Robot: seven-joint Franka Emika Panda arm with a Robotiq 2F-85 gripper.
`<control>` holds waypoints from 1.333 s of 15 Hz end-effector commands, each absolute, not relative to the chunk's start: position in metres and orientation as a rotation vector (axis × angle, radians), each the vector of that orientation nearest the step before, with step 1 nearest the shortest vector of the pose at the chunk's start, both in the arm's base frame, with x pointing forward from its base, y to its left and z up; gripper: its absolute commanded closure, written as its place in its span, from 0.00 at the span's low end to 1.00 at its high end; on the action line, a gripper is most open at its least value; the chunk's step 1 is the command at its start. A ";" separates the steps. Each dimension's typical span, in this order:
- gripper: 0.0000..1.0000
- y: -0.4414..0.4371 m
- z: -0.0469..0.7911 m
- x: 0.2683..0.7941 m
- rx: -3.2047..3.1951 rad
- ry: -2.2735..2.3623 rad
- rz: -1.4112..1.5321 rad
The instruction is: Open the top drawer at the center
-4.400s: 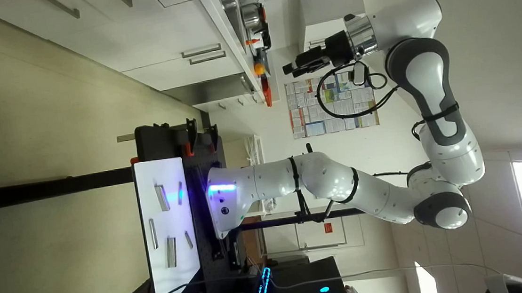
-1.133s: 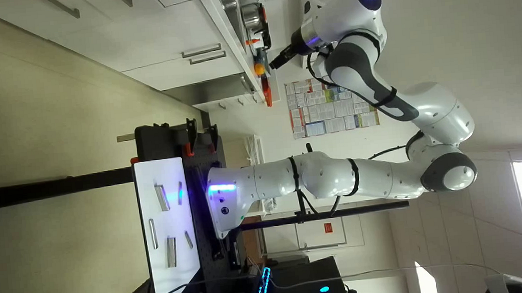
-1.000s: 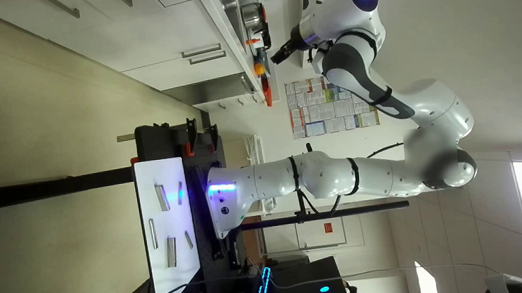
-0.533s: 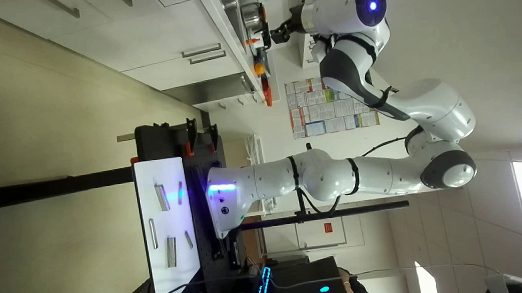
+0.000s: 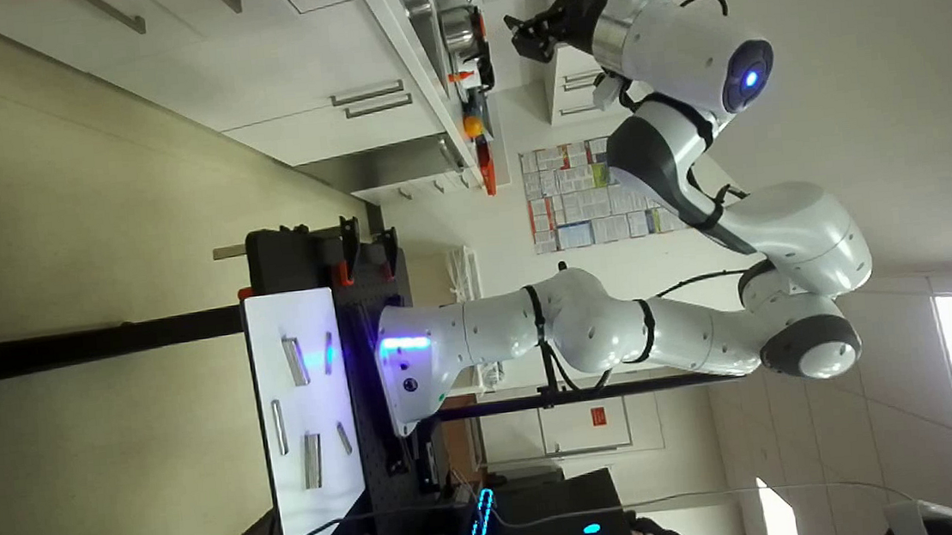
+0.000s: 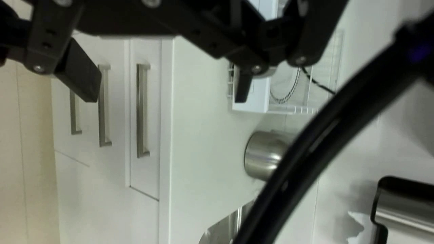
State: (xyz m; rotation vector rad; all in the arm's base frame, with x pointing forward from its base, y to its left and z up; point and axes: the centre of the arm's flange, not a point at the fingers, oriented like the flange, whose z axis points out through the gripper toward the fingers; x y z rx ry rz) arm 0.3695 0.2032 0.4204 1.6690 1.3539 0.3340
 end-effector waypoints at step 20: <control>0.00 0.202 0.247 0.366 1.530 1.468 0.398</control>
